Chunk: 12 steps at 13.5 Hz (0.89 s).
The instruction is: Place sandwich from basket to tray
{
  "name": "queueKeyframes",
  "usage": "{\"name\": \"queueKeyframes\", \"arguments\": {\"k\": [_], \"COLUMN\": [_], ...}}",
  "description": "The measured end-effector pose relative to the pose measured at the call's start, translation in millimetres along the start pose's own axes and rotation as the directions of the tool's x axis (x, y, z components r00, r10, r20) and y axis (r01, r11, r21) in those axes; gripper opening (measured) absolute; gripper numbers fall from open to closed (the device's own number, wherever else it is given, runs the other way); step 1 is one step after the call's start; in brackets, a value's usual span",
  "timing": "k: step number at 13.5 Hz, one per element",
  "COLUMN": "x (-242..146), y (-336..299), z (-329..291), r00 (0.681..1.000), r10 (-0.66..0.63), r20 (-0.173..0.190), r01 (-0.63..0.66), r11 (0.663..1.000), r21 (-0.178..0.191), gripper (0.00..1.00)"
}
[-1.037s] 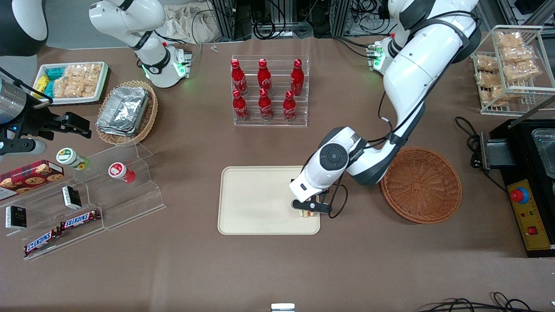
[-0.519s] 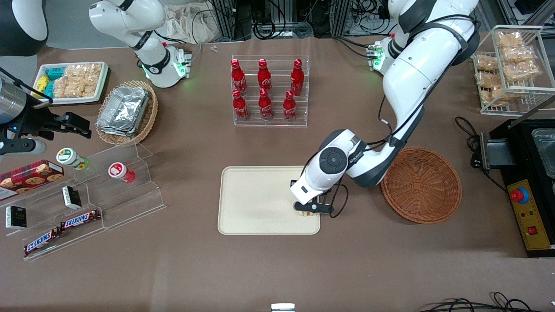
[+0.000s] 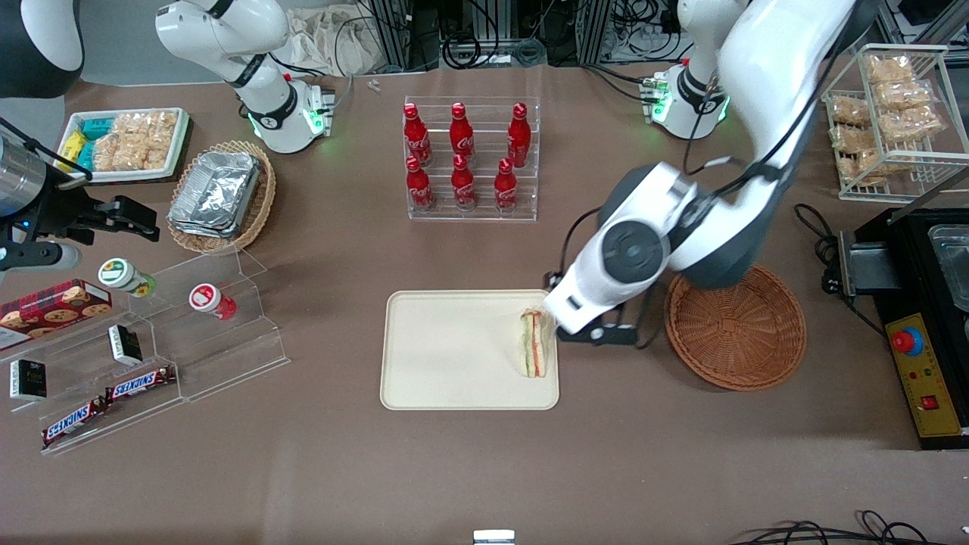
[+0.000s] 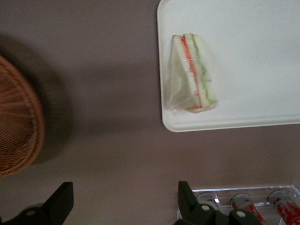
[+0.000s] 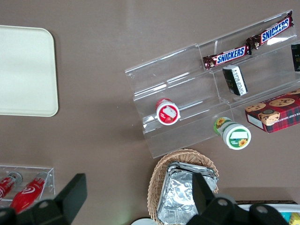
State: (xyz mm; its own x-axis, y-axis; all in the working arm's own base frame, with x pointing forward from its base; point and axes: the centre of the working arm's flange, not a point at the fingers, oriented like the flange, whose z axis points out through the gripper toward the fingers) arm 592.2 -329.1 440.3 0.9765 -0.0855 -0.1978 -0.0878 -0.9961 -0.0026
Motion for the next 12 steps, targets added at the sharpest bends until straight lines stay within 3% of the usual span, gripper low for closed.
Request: {"name": "queueKeyframes", "arguments": {"k": [3, 5, 9, 12], "x": [-29.7, -40.0, -39.7, -35.2], "y": [-75.7, -126.3, -178.7, -203.7], "z": [-74.9, -97.1, -106.7, -107.2], "r00": [1.0, 1.0, 0.998, 0.995], "r10": [-0.001, -0.011, -0.065, -0.096], "r20": [-0.003, 0.022, 0.027, 0.011], "r01": [0.001, 0.009, 0.062, 0.093], "r11": [0.998, 0.997, 0.993, 0.986], "r21": [0.06, 0.082, 0.096, 0.138], "gripper": [1.0, 1.0, 1.0, 1.0]}}
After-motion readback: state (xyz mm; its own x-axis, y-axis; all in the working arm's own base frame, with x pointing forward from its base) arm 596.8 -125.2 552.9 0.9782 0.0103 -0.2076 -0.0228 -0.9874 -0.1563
